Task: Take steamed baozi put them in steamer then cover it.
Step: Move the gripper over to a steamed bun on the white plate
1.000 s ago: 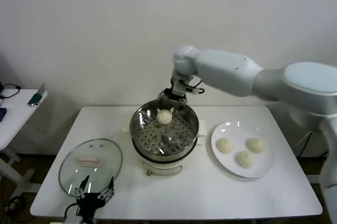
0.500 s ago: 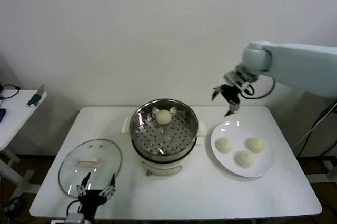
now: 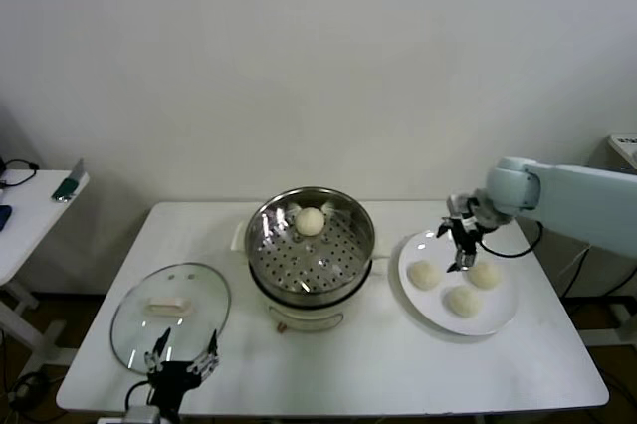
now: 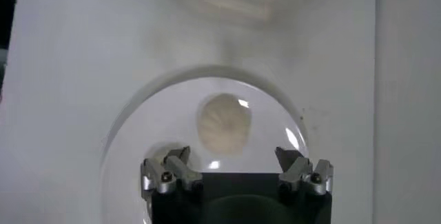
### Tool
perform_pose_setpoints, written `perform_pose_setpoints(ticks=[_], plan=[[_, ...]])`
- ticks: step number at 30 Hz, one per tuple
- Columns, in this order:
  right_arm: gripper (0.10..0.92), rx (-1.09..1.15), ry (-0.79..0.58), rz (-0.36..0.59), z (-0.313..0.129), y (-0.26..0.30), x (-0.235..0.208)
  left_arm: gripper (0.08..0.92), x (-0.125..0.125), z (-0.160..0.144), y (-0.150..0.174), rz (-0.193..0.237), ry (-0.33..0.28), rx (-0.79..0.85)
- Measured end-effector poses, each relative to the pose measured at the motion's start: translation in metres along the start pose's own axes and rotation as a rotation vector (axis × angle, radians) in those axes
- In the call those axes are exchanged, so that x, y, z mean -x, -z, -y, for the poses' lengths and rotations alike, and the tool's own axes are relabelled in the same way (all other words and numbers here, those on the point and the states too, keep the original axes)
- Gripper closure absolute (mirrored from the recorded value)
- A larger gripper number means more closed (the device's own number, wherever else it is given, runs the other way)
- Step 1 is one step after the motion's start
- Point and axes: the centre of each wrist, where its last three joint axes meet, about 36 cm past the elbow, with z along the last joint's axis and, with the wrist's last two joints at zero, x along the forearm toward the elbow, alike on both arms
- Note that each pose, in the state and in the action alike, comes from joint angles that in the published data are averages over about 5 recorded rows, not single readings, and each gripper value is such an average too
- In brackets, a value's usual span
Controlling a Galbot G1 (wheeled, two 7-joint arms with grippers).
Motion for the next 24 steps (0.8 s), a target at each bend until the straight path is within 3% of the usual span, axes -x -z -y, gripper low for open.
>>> perform_pose_setpoints(ticks=[18,21,24], plan=[[0.203,0.087,0.032,-0.016,0.005,0.004,0.068,0.177,-0.001,-0.001,-0.006,-0.017,0.007,0.001],[0.226,0.094,0.036,-0.019,0.008,0.005,0.072,0.177,-0.001,-0.001,-0.005,-0.017,0.009,0.002],[0.3,0.1,0.042,-0.021,0.01,0.006,0.075,0.177,-0.001,-0.002,-0.005,-0.016,0.011,0.003]])
